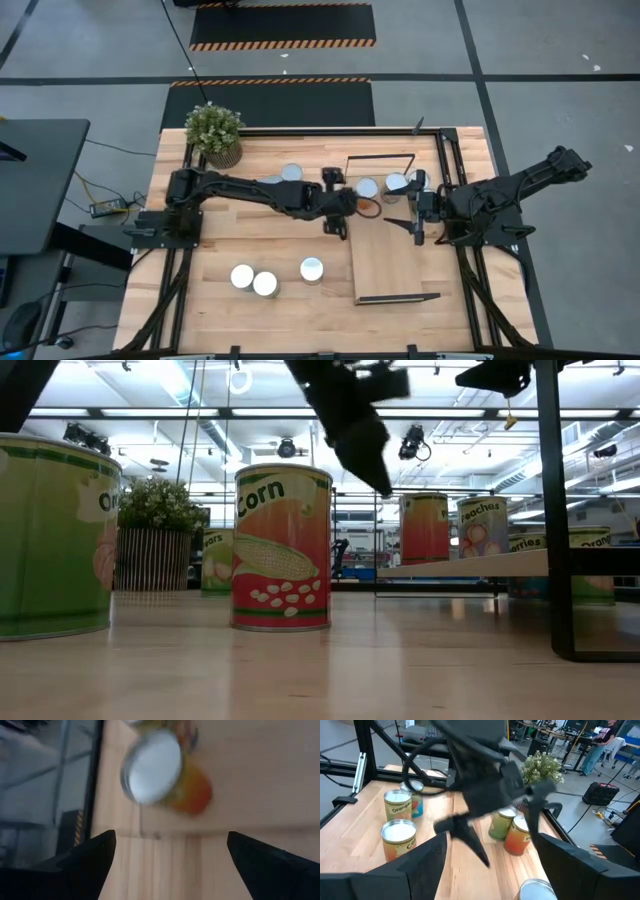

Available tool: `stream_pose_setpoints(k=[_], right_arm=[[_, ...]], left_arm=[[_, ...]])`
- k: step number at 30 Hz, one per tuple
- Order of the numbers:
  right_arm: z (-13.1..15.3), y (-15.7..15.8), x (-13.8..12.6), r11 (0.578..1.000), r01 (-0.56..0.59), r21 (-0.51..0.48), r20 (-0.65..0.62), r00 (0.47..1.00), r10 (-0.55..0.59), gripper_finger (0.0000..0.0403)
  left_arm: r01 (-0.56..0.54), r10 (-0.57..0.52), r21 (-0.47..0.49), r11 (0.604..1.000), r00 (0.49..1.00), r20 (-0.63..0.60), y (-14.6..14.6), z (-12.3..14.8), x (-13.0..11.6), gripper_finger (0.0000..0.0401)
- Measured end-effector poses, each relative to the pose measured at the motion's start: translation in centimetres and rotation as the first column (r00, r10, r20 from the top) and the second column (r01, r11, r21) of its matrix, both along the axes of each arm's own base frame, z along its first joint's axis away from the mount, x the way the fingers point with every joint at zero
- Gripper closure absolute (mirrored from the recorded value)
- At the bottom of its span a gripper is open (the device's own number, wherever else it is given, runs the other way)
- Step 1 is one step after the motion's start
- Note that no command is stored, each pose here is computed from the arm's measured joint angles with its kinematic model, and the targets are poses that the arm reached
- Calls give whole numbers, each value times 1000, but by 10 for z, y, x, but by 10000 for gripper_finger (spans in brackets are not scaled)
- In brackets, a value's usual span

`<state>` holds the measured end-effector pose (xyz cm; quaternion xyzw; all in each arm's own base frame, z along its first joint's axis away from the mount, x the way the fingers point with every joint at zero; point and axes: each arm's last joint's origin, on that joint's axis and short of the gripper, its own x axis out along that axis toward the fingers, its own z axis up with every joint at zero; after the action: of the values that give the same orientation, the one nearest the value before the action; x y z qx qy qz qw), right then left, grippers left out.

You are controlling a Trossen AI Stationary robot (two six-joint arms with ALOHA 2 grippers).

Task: Pick and place cans onto a shelf
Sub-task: Put the canned pears on the shelf

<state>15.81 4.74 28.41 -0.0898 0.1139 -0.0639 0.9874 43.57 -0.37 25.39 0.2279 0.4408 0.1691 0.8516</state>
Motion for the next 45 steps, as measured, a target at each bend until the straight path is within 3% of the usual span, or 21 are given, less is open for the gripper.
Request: stream_pose_setpoints(k=[11,15,21,30,37,42,45], right_arm=[[-13,4,10,999,-1,-33,-13,1000,1,89],[-14,4,11,999,6,-40,-14,1000,-6,89],[-16,5,13,999,5,-51,-28,1000,-6,89],[-17,5,12,998,1,-69,-42,999,-4,89],[-17,5,12,998,0,-68,-41,999,-3,89],[-17,5,12,998,0,-68,-42,999,-3,89],[-16,5,13,998,0,-68,-31,1000,-2,89]], left_arm=[[-161,171,-168,973,984,46,9,19,-75,13],[-263,288,-250,932,955,67,21,29,-99,13],[-420,441,-313,852,897,-1,36,43,-135,13],[-521,491,-350,778,853,-180,48,52,-172,13],[-550,462,-359,754,833,-306,49,39,-176,13],[-582,416,-349,734,792,-447,46,-1,-189,13],[-567,400,-364,739,804,-440,50,-22,-191,13]])
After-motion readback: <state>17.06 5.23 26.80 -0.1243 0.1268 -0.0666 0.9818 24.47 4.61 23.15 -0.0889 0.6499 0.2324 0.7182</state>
